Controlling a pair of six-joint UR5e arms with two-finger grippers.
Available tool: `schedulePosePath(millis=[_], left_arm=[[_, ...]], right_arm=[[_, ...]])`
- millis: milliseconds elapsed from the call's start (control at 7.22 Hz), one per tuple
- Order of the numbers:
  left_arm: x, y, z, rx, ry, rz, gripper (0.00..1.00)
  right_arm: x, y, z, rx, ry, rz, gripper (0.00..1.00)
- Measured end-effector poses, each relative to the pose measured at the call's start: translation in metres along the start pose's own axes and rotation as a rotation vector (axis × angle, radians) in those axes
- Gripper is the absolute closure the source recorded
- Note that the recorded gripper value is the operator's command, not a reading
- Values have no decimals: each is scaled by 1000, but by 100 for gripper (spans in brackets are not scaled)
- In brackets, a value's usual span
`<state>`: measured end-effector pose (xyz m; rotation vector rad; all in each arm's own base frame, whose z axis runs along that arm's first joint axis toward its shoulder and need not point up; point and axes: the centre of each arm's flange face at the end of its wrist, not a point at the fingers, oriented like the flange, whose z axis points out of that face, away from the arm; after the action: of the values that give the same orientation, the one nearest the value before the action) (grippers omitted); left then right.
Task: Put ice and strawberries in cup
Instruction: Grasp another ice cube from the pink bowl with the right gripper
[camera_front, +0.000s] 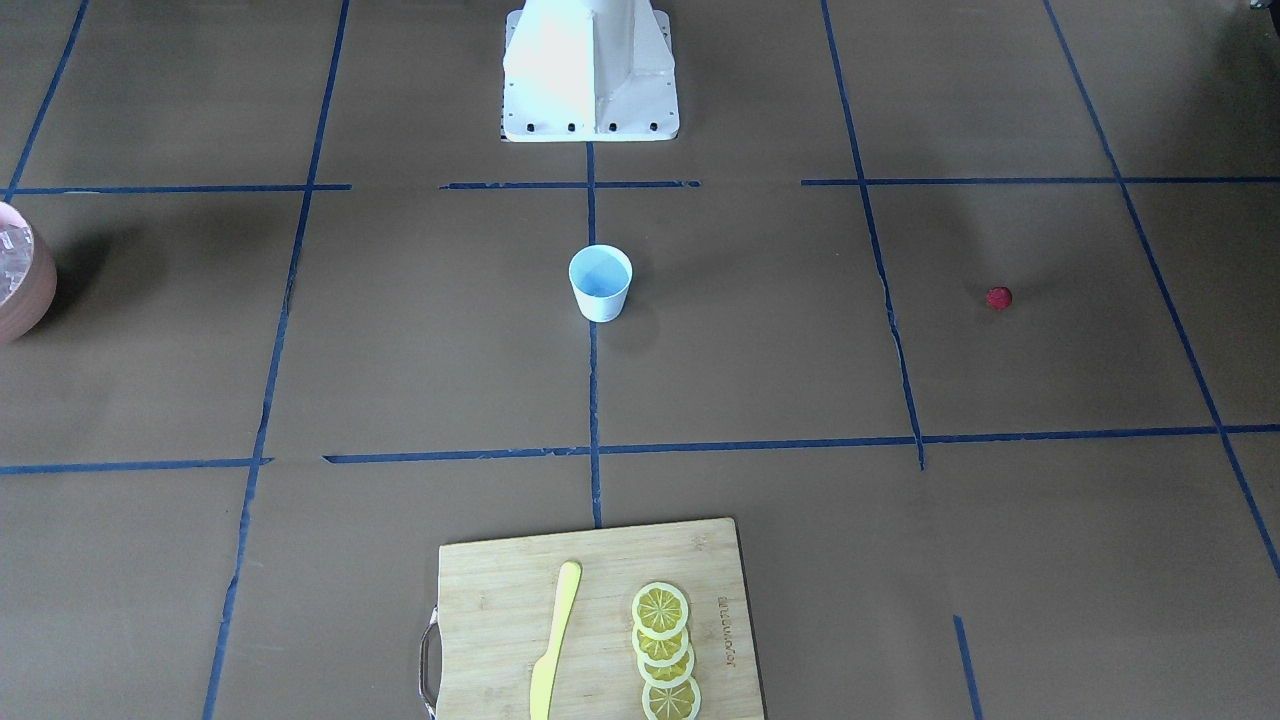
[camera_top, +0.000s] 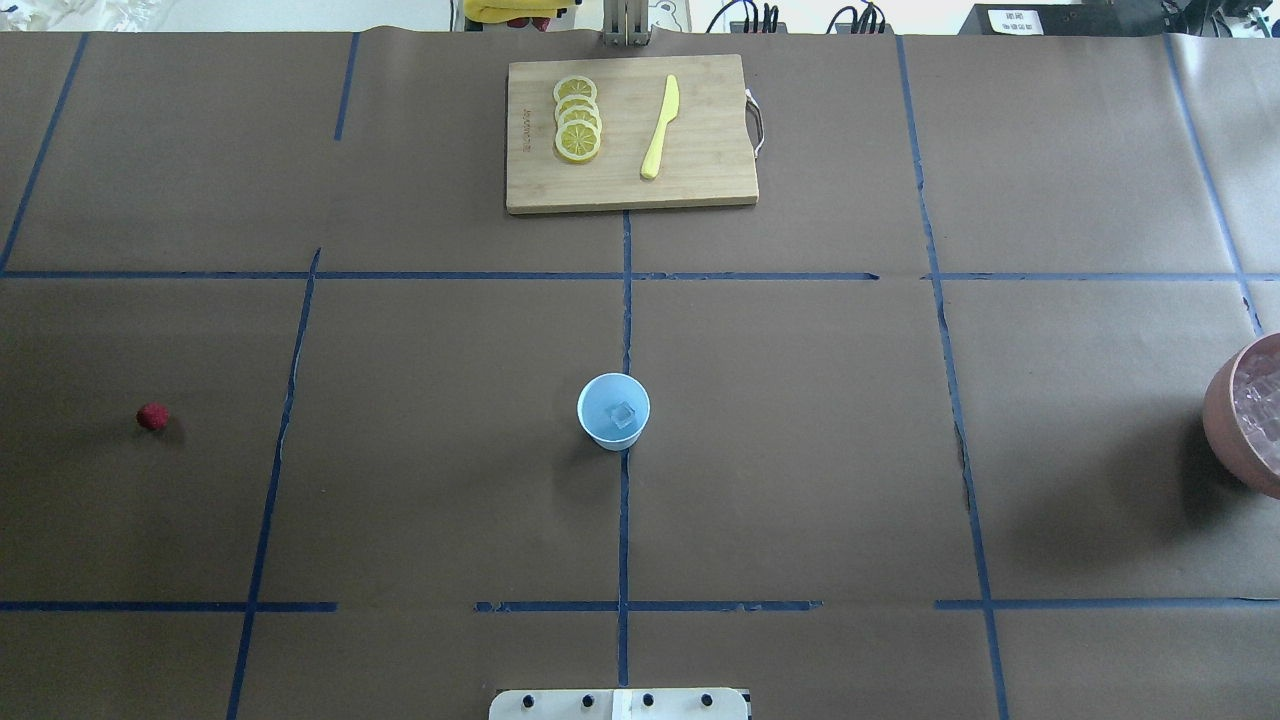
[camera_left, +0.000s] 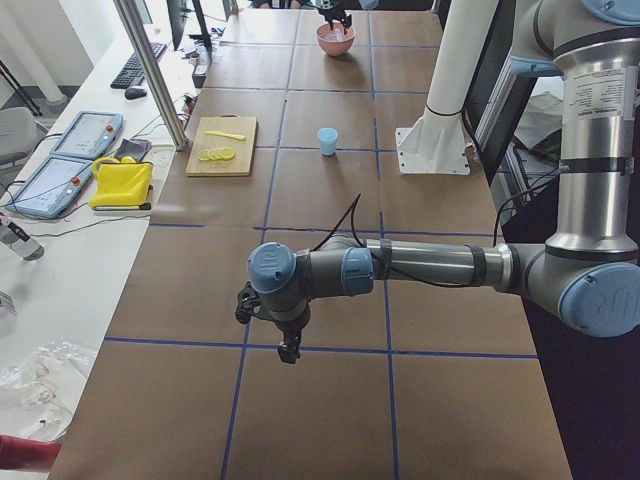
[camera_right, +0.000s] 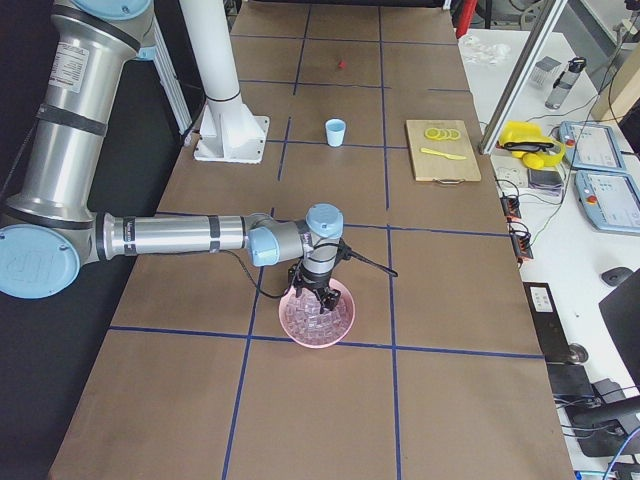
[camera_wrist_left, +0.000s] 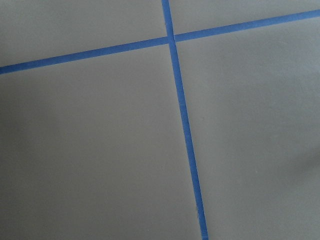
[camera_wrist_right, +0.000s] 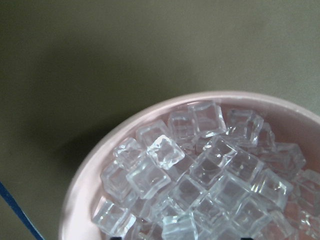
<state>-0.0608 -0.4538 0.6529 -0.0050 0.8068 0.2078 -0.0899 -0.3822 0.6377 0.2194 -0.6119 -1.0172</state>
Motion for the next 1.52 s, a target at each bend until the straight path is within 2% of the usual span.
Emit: schedulePosePath(millis=[138,277,554,692,830,969,1246,1522], left_arm=[[0,0,0,0,0,0,0],[0,0,0,-1,0,-1,0],[0,0,0,-1,0,-1,0],[0,0,0,-1,0,-1,0],[0,0,0,0,0,0,0],[0,0,0,0,0,0,0],[0,0,0,2,-1,2,0],[0,-1,-1,3,-1,3,0]], right_arm=[[0,0,4,-9,-3,-3,19],[-1,-1,7,-15,-4,-7,26],[-1,-1,8,-20,-3,-10,52],[-1,-1,9,-21,-2,-13,72],[-1,-1,9,-21,-1,-16,84],[-1,-2,9,-21,1,-24,91],[0,-7,6,-15,8,-44,96],[0,-22,-5,11,14,-62,99]])
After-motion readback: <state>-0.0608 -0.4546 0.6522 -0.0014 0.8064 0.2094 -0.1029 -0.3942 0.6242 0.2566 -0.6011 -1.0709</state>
